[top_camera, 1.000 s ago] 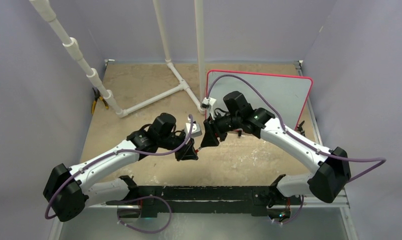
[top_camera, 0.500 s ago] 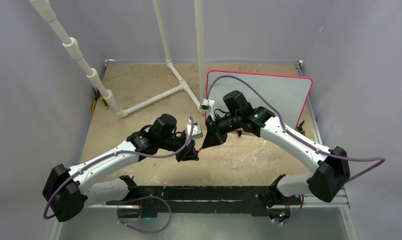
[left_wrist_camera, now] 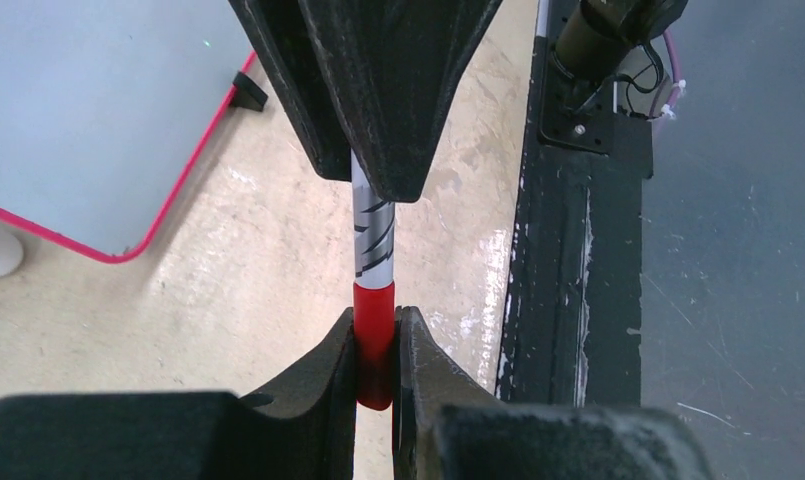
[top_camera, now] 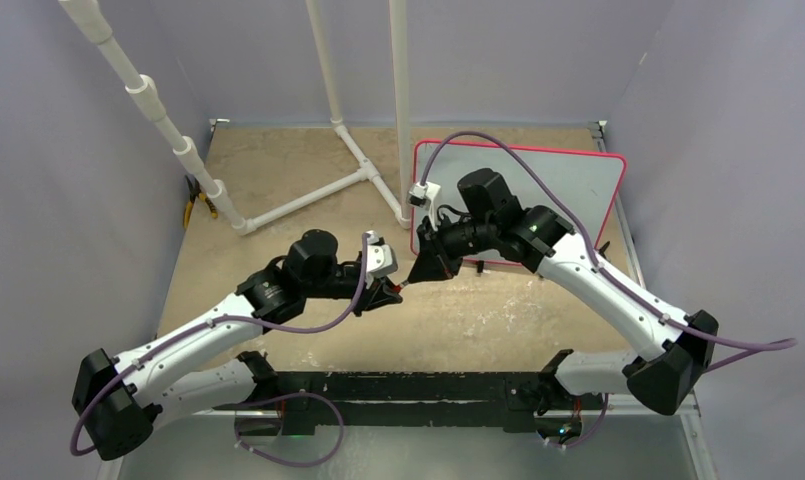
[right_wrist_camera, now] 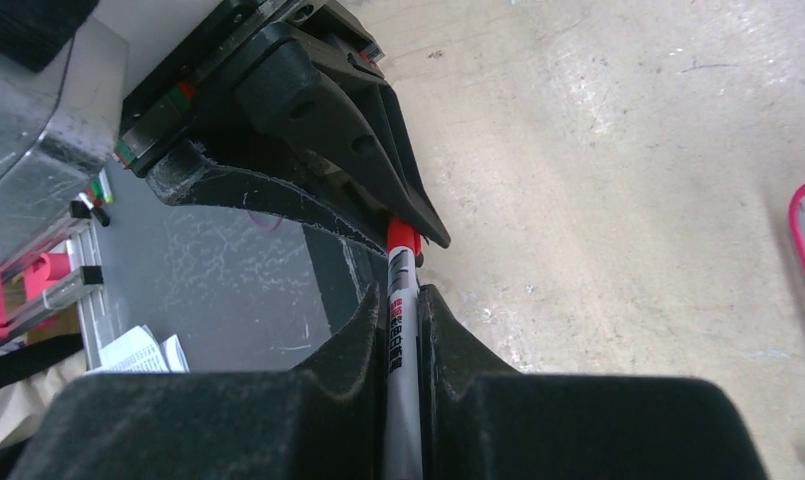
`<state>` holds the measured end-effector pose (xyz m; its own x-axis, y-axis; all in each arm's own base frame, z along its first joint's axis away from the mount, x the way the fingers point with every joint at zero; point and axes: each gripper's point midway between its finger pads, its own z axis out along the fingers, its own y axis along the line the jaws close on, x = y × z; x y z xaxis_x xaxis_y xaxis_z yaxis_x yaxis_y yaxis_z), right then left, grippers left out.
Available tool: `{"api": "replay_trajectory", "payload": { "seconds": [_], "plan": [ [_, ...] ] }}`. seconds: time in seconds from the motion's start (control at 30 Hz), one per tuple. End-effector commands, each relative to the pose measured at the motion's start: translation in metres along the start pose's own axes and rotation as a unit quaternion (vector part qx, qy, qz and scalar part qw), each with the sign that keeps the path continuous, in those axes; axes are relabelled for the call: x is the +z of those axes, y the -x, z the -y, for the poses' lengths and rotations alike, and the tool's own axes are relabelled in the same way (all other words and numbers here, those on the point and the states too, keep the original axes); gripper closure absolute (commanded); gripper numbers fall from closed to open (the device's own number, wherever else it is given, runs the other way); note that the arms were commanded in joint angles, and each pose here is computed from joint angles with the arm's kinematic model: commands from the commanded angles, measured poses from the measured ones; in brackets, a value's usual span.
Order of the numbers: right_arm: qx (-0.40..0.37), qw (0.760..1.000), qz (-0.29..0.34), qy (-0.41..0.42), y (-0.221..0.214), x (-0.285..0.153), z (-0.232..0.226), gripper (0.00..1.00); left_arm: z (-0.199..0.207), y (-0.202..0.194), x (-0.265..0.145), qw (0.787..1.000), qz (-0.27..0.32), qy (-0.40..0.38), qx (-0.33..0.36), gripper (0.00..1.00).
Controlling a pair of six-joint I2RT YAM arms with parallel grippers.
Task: Write a sentence on the whiteboard
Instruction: Open the whiteboard marker at the center of the board.
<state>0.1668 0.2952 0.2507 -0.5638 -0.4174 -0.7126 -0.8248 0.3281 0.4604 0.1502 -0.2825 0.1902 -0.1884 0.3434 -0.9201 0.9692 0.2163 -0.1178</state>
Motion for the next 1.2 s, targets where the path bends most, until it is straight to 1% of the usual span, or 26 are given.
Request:
{"api": "replay_trajectory", "payload": {
  "seconds": [0.0,0.43,0.67,0.83,1.17],
  "plan": [
    [-0.029,0.998,0.034,-0.032,0.021,-0.033,-0.011,1.00,-0.011,-0.034,-0.002,0.998,-0.052,0.033,-0.011,1.00],
    [-0.040,0.995,0.058,-0.067,0.031,-0.058,-0.018,1.00,-0.015,-0.041,0.001,0.997,-0.065,0.037,-0.012,1.00],
    [-0.044,0.991,0.075,-0.099,0.036,-0.074,-0.017,1.00,-0.020,-0.043,0.001,0.996,-0.068,0.050,-0.013,1.00],
    [-0.049,0.989,0.081,-0.115,0.031,-0.080,-0.015,1.00,-0.024,-0.045,0.001,0.995,-0.072,0.060,-0.011,1.00],
    [-0.061,0.985,0.097,-0.128,0.034,-0.094,-0.020,1.00,-0.034,-0.049,-0.001,0.993,-0.082,0.085,-0.007,1.00]
  ]
}}
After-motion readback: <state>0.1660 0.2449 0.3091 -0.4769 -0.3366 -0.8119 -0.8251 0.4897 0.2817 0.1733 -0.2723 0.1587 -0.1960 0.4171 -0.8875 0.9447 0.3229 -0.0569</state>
